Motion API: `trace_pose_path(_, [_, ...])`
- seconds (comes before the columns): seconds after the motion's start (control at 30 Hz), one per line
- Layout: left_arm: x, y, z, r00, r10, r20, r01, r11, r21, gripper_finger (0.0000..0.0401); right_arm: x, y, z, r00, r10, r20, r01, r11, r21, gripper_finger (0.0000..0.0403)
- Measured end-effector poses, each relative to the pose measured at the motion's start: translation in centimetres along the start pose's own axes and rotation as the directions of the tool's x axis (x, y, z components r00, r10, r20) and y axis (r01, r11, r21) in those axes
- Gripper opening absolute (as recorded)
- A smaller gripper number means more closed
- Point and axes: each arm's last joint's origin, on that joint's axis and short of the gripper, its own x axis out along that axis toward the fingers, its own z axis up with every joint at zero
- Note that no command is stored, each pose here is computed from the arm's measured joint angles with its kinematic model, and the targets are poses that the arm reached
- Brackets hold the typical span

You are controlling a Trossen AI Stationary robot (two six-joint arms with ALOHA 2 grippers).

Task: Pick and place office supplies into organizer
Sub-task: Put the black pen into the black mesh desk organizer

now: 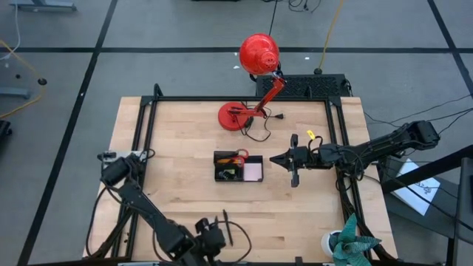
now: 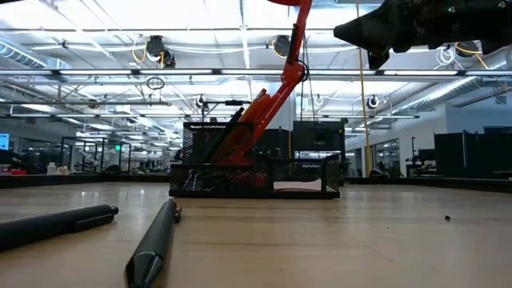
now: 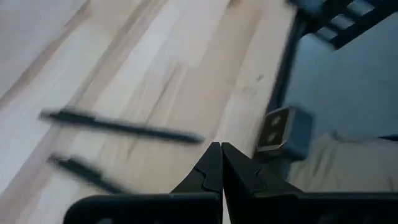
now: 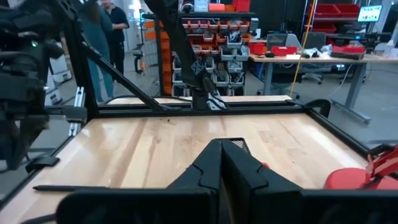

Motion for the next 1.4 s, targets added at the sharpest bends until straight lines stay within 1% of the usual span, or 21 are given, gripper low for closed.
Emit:
trace_pose_path(0.1, [0.2, 0.5, 0.0, 0.998, 0.044, -0.054, -0.047, 0.997, -0.067, 0.0002, 0.0, 0.0, 0.0, 1.000, 0.000, 0.000, 0.000, 1.000, -0.023, 0.0004])
trace_pose_path(0.17, [0.4, 1.3, 0.2, 0.991, 0.108, -0.078, -0.117, 0.986, -0.122, 0.0002, 0.0, 0.0, 0.0, 1.000, -0.001, 0.003, 0.001, 0.999, -0.032, 0.0004])
trace_pose_path(0.27, [1.1, 2.9, 0.5, 0.974, 0.189, -0.127, -0.216, 0.943, -0.253, 0.0002, 0.0, 0.0, 0.2, 1.000, -0.001, 0.016, 0.002, 0.999, -0.047, 0.0004])
trace_pose_path(0.33, [1.8, 3.8, 0.5, 0.961, 0.205, -0.185, -0.255, 0.916, -0.308, 0.0003, 0.0, 0.0, 0.2, 1.000, -0.001, 0.016, 0.002, 0.999, -0.045, 0.0004])
trace_pose_path(0.43, [2.5, 4.6, 0.6, 0.948, 0.212, -0.238, -0.283, 0.904, -0.320, 0.0010, 0.0, 0.0, 0.2, 1.000, -0.001, 0.016, 0.002, 0.999, -0.045, 0.0004])
trace_pose_path(0.53, [2.7, 5.1, 0.7, 0.941, 0.223, -0.252, -0.300, 0.898, -0.323, 0.0035, 0.0, 0.0, 0.2, 1.000, -0.001, 0.016, 0.002, 0.999, -0.045, 0.0004])
trace_pose_path(0.8, [3.3, 5.8, 1.8, 0.931, 0.222, -0.290, -0.317, 0.886, -0.339, 0.0142, 0.0, 0.0, 0.2, 1.000, -0.001, 0.016, 0.002, 0.999, -0.045, 0.0004])
trace_pose_path(0.93, [3.6, 6.2, 2.4, 0.928, 0.225, -0.296, -0.322, 0.885, -0.336, 0.0182, 0.0, 0.0, 0.2, 1.000, -0.001, 0.015, 0.002, 0.999, -0.045, 0.0004])
trace_pose_path(1.03, [3.9, 6.5, 2.7, 0.923, 0.223, -0.314, -0.325, 0.888, -0.326, 0.0198, 0.0, 0.0, 0.2, 1.000, -0.001, 0.016, 0.002, 0.999, -0.045, 0.0004])
trace_pose_path(1.13, [4.9, 6.7, 2.3, 0.905, 0.227, -0.359, -0.339, 0.894, -0.292, 0.0208, 0.0, 0.0, 0.2, 1.000, -0.001, 0.016, 0.002, 0.999, -0.045, 0.0004])
trace_pose_path(1.27, [6.4, 7.1, 1.4, 0.876, 0.233, -0.422, -0.369, 0.887, -0.277, 0.0213, 0.0, 0.0, 0.2, 1.000, -0.002, 0.016, 0.002, 0.999, -0.045, 0.0004])
trace_pose_path(1.4, [7.4, 7.4, 1.1, 0.860, 0.244, -0.447, -0.392, 0.879, -0.273, 0.0214, 0.0, 0.0, 0.2, 1.000, -0.002, 0.022, 0.002, 0.999, -0.043, 0.0004])
